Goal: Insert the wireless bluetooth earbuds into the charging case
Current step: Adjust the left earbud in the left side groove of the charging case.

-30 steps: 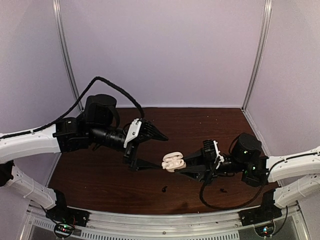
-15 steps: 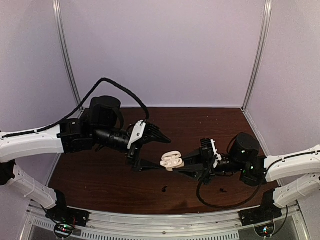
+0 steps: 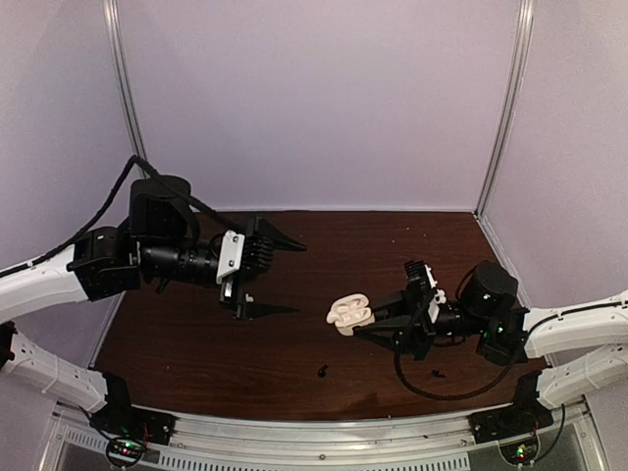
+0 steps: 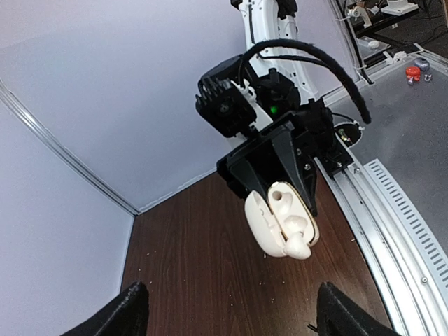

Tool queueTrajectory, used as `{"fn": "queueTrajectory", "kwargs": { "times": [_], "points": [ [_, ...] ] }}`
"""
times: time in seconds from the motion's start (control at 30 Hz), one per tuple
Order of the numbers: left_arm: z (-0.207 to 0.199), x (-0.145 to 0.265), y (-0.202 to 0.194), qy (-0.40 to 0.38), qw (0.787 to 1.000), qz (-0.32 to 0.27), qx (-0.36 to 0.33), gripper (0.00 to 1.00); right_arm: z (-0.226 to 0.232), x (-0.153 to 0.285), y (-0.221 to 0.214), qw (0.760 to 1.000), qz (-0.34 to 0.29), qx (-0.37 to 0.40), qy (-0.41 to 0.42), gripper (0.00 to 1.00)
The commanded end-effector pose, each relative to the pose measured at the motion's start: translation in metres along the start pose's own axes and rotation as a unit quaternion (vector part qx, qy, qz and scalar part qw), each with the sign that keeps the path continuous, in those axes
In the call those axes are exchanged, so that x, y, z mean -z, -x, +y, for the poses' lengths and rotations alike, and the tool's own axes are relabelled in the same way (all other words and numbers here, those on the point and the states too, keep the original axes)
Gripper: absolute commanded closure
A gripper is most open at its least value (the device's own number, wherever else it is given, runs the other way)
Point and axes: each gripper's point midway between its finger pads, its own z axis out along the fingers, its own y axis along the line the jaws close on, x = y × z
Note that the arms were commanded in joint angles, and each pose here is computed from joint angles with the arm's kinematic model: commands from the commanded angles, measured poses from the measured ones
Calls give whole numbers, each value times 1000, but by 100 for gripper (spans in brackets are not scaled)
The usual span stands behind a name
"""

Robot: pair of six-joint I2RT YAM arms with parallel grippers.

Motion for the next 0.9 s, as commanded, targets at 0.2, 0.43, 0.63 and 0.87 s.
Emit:
{"fn": "queueTrajectory", "kwargs": {
  "times": [0.2, 0.43, 0.63, 0.87],
  "points": [
    [-48, -12, 5, -48, 988, 35, -140, 23, 16, 0, 9, 997, -5, -48, 66, 100],
    [-57, -18, 11, -52, 982, 36, -179, 28, 21, -6, 6, 992, 12, -74, 97, 100],
    [-74, -30, 4, -77, 973, 55, -211, 48, 21, -9, 6, 991, 19, -82, 106, 100],
    [-74, -33, 0, -72, 969, 68, -228, 58, 21, -12, 5, 989, 24, -88, 113, 100]
  ]
}}
